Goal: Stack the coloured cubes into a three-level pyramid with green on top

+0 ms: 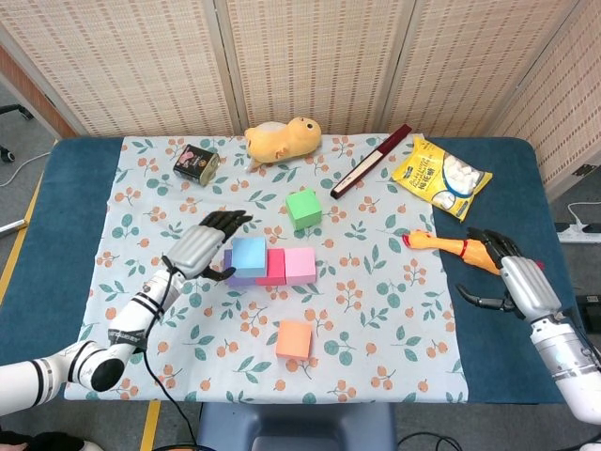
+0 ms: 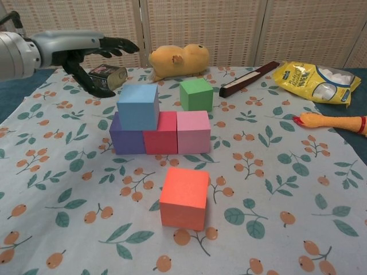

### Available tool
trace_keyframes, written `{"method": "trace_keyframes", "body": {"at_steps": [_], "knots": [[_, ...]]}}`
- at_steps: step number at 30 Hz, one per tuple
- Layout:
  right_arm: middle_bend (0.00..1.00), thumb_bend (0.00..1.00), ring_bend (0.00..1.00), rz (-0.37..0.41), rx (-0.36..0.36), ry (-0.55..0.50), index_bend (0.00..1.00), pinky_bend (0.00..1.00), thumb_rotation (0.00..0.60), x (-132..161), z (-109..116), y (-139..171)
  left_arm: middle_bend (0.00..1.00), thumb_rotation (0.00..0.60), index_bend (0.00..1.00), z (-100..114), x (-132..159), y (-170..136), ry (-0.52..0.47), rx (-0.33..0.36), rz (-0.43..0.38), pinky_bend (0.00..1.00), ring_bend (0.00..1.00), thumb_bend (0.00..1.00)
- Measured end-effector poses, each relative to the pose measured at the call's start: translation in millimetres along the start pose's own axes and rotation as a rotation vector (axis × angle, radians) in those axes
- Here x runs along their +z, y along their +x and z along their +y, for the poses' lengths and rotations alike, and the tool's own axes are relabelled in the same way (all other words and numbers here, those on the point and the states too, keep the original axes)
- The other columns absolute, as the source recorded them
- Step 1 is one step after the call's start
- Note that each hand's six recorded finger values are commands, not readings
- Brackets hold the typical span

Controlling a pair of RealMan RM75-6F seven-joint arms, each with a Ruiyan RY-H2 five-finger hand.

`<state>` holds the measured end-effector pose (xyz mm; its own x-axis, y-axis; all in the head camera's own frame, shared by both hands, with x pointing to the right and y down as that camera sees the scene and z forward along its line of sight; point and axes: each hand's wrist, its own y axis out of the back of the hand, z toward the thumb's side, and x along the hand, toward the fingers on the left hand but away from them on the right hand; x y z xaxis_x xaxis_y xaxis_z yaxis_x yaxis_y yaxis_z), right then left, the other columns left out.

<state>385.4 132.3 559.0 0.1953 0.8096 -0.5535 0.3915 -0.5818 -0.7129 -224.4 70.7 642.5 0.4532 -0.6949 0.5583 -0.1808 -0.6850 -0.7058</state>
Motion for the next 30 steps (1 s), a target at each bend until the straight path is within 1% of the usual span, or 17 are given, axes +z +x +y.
{"method": "trace_keyframes", "body": {"at_steps": [2,6,9,12,13,15,16,20,24,27,30], "knots": [[0.12,0.22,0.0,0.02,0.025,0.002,0.0,0.08,0.394,3.5,-4.0,0.8,0.0,0.6,0.01,7.0,-13.2,-8.6,-0.011,0.036,0.035,0.06,0.0,0.31],[0.12,0.22,0.0,0.075,0.088,0.001,0.0,0.12,0.446,14.4,-15.0,2.3,0.0,0.6,0.04,18.5,-54.8,-38.9,-0.005,0.118,0.152,0.06,0.0,0.3],[0.12,0.22,0.0,0.133,0.15,0.0,0.0,0.15,0.466,27.3,-25.8,3.4,0.0,0.6,0.06,18.5,-81.2,-66.5,0.003,0.136,0.231,0.06,0.0,0.3],[0.14,0.17,0.0,0.192,0.225,0.016,0.0,0.17,0.466,41.2,-40.5,3.6,0.0,0.6,0.08,15.3,-97.8,-91.9,0.012,0.14,0.284,0.06,0.0,0.3],[0.14,0.13,0.0,0.208,0.256,0.023,0.0,0.18,0.467,45.9,-47.6,3.1,0.0,0.6,0.09,14.0,-101.1,-98.8,0.014,0.141,0.295,0.06,0.0,0.3],[0.15,0.08,0.0,0.233,0.304,0.03,0.0,0.19,0.47,54.2,-59.7,1.6,0.0,0.6,0.1,10.9,-106.6,-114.6,0.014,0.143,0.316,0.06,0.0,0.3],[0.16,0.06,0.0,0.253,0.335,0.031,0.0,0.2,0.471,61.5,-68.4,-0.1,0.0,0.6,0.1,9.6,-108.0,-121.0,0.013,0.144,0.323,0.06,0.0,0.3],[0.16,0.06,0.0,0.318,0.411,0.04,0.01,0.2,0.471,85.3,-95.4,-7.6,0.0,0.6,0.1,2.1,-110.5,-144.4,0.012,0.13,0.337,0.06,0.0,0.3],[0.17,0.05,0.0,0.36,0.462,0.051,0.03,0.2,0.473,104.5,-120.0,-17.2,0.0,0.6,0.11,0.6,-109.4,-160.0,0.004,0.136,0.339,0.06,0.0,0.3],[0.17,0.01,0.01,0.373,0.492,0.047,0.05,0.21,0.472,115.8,-138.1,-25.9,0.0,0.6,0.11,1.1,-107.4,-167.0,-0.008,0.149,0.336,0.06,0.0,0.31],[0.17,0.0,0.01,0.394,0.511,0.058,0.05,0.21,0.472,128.3,-153.8,-35.3,0.0,0.6,0.11,0.2,-103.7,-169.6,-0.009,0.147,0.324,0.06,0.0,0.31]]}}
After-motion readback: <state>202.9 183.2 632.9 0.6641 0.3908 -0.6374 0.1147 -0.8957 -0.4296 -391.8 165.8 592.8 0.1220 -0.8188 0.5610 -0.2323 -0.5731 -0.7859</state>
